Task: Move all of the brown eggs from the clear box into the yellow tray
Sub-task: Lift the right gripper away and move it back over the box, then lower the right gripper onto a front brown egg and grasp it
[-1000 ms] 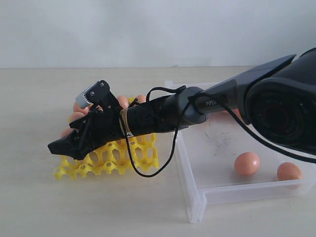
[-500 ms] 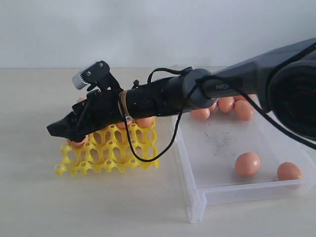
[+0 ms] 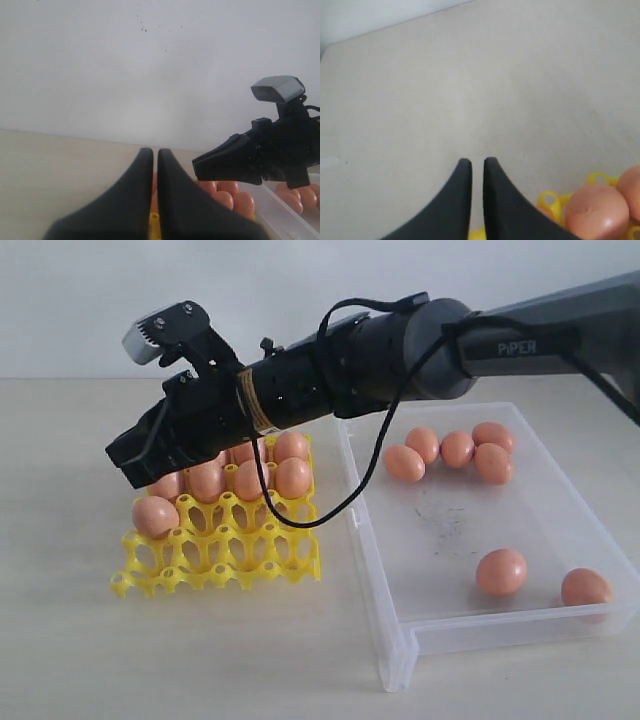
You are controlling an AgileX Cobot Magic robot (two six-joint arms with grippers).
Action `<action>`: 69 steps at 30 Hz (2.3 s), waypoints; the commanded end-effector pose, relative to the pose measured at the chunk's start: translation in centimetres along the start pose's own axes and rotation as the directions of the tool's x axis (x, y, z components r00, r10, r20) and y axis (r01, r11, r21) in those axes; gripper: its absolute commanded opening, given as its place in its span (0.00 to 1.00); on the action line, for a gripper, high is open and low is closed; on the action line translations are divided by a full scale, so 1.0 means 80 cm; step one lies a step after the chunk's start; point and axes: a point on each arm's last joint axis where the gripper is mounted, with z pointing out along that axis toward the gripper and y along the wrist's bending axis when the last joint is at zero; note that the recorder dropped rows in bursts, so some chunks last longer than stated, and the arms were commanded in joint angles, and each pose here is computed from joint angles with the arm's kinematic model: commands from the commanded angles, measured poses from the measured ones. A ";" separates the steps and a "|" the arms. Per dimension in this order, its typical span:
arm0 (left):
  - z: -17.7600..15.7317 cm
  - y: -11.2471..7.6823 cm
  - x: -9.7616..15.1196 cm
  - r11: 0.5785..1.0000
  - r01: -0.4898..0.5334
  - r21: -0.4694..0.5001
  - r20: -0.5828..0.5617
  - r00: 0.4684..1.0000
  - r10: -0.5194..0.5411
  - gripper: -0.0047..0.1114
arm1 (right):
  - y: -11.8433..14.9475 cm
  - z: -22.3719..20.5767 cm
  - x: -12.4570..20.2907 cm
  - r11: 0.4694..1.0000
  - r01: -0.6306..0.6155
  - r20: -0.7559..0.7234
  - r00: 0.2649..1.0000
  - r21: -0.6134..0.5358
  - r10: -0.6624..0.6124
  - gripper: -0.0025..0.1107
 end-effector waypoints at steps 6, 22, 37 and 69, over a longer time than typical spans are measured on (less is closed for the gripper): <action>0.000 0.000 -0.003 1.000 0.017 0.004 0.020 1.000 -0.017 0.07 | 0.002 -0.057 -0.067 0.954 0.090 0.045 0.993 0.285 -0.107 0.03; 0.000 0.000 -0.003 1.000 0.017 0.004 0.020 1.000 -0.017 0.07 | 0.025 -0.225 -0.104 0.457 -0.082 0.165 0.976 0.886 -0.144 0.02; 0.000 0.000 -0.003 1.000 0.017 0.004 0.020 1.000 -0.017 0.07 | 0.029 -0.290 -0.026 0.295 0.241 -0.333 0.886 0.925 0.323 0.02; 0.000 0.000 -0.003 1.000 0.017 0.004 0.020 1.000 -0.017 0.07 | -0.050 -0.252 0.138 0.457 -0.253 -0.345 0.384 0.853 0.857 0.51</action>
